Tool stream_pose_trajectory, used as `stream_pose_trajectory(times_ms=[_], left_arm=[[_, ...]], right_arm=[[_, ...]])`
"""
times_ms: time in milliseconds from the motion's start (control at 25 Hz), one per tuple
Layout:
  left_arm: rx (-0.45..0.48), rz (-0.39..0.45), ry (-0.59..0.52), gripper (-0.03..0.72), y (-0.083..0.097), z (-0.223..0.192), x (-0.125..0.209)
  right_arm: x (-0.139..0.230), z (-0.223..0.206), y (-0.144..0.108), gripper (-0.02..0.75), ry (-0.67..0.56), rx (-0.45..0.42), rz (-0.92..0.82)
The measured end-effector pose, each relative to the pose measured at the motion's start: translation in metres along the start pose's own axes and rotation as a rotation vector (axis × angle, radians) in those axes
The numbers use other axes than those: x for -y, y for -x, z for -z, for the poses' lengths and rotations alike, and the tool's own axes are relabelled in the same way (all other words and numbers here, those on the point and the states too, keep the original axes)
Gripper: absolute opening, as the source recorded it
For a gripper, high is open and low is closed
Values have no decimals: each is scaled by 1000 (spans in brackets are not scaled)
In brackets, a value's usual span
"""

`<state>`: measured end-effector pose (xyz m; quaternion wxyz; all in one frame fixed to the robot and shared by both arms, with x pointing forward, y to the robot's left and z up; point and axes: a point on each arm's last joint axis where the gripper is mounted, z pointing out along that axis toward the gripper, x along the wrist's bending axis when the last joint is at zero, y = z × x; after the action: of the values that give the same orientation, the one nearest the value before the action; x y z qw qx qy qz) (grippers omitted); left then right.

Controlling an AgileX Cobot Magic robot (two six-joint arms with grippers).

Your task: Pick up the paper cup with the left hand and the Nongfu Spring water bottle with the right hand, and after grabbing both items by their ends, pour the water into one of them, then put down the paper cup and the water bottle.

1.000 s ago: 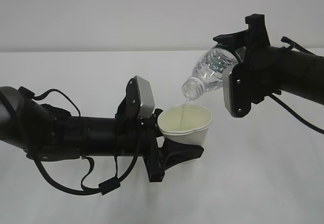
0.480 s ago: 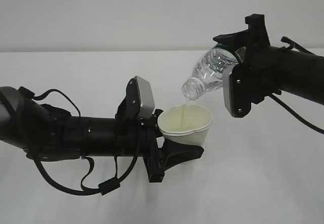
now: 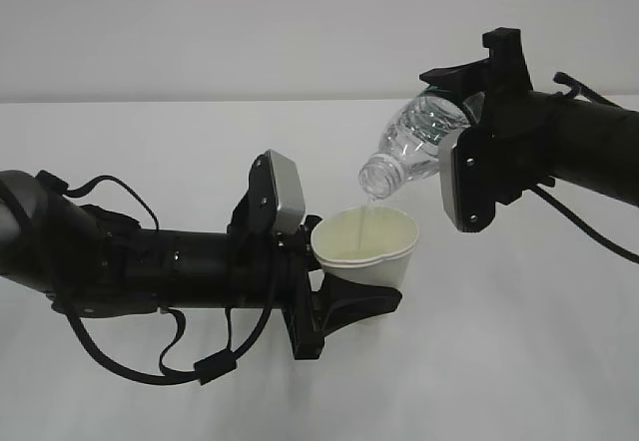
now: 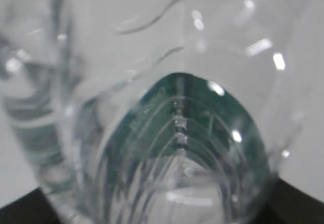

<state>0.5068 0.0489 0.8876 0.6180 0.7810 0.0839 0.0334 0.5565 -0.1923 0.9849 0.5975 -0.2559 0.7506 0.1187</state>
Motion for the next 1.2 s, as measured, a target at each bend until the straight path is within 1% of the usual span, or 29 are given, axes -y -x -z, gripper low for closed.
stream_pose_trajectory(times_ms=[1200], left_arm=[[17,-7,-9,417,1,0,1]], right_arm=[[0,0,0,472,2,0,15]])
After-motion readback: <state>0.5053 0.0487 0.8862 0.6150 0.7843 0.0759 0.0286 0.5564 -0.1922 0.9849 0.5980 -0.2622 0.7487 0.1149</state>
